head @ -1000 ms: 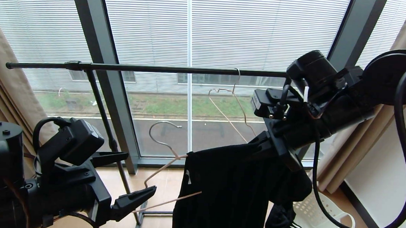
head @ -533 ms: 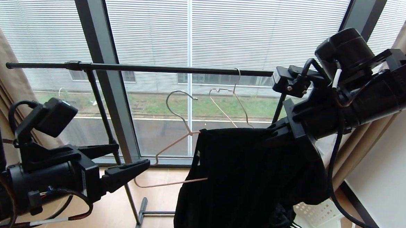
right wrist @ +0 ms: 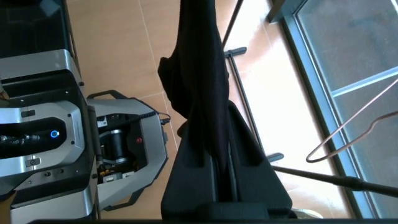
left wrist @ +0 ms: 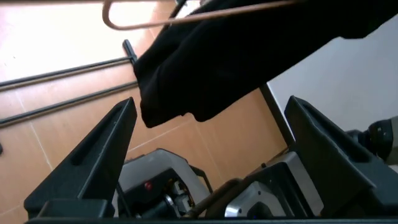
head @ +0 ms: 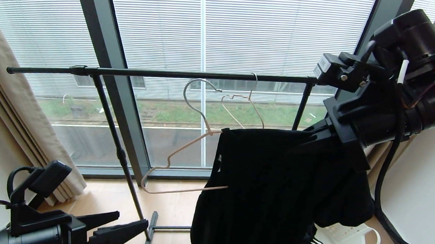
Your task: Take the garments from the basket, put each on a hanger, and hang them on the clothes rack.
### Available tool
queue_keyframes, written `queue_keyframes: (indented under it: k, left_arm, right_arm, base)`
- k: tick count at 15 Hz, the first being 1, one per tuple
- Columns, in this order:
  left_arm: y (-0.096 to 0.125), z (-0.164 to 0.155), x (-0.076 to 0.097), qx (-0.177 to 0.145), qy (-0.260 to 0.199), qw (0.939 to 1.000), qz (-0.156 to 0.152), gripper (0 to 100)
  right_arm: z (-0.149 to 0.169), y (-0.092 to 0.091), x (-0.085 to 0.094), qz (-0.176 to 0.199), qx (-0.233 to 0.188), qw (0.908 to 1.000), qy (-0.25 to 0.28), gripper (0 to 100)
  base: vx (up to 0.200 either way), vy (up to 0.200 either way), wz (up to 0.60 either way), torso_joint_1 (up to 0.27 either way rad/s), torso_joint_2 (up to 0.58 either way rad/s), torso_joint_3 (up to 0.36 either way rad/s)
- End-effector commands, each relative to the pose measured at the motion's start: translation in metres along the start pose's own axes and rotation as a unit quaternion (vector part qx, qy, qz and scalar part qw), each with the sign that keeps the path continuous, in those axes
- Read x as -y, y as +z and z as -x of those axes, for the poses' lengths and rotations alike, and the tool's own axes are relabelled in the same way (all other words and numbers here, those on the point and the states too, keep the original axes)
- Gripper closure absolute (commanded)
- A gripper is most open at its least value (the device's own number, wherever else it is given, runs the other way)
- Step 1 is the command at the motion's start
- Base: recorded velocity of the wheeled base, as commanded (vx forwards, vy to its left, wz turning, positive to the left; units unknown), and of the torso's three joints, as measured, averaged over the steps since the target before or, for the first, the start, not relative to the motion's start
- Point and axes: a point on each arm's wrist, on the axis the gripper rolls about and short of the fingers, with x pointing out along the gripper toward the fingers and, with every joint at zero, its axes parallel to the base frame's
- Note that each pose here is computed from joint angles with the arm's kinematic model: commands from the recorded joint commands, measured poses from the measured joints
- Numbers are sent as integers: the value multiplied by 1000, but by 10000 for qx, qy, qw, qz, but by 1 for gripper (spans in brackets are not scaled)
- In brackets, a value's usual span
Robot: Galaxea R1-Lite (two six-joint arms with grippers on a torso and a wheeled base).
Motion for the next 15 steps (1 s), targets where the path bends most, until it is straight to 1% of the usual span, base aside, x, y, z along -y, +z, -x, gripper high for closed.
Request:
queue_keyframes:
  k: [1,3,4,6,7,8,10,12,14,15]
  left_arm:
    - [-7,-1,1,-162,-84,9998,-10,0]
    - [-7,1,3,-78,-163,9998,-47,0]
    - [-9,3,3,-94,-215,9997,-50,0]
    - [-13,4,2,-249,-439,9987,-55,0]
    - [-10,3,3,-188,-533,9984,-88,0]
    - [-8,3,4,-79,-576,9982,-124,0]
    - [-6,3,5,121,-650,9976,-192,0]
    - [-6,4,4,115,-647,9976,-204,0]
    - [-1,5,5,300,-659,9971,-232,0]
    - [3,8,3,537,-600,9965,-239,0]
  right_arm:
    - [7,1,-4,47,68,10000,-40,100]
    - [10,-2,-9,43,60,10000,-16,100]
    - [12,-2,-10,51,79,10000,-11,100]
    - [18,-5,-13,22,179,9998,51,100]
    - [24,-7,-11,-42,372,9991,207,100]
    - [28,-8,-11,-45,492,9984,279,100]
    - [36,-14,-4,-86,728,9965,405,100]
    - [39,-20,1,-105,769,9963,369,100]
    - [41,-23,4,-119,799,9961,359,100]
    - [44,-24,5,-146,861,9955,380,100]
  base:
    - [0,0,0,0,0,0]
    - [0,0,0,0,0,0]
    - [0,0,0,0,0,0]
    - [0,0,0,0,0,0]
    - [0,0,0,0,0,0]
    - [0,0,0,0,0,0]
    - [0,0,0,0,0,0]
    - [0,0,0,0,0,0]
    - [0,0,0,0,0,0]
    - [0,0,0,0,0,0]
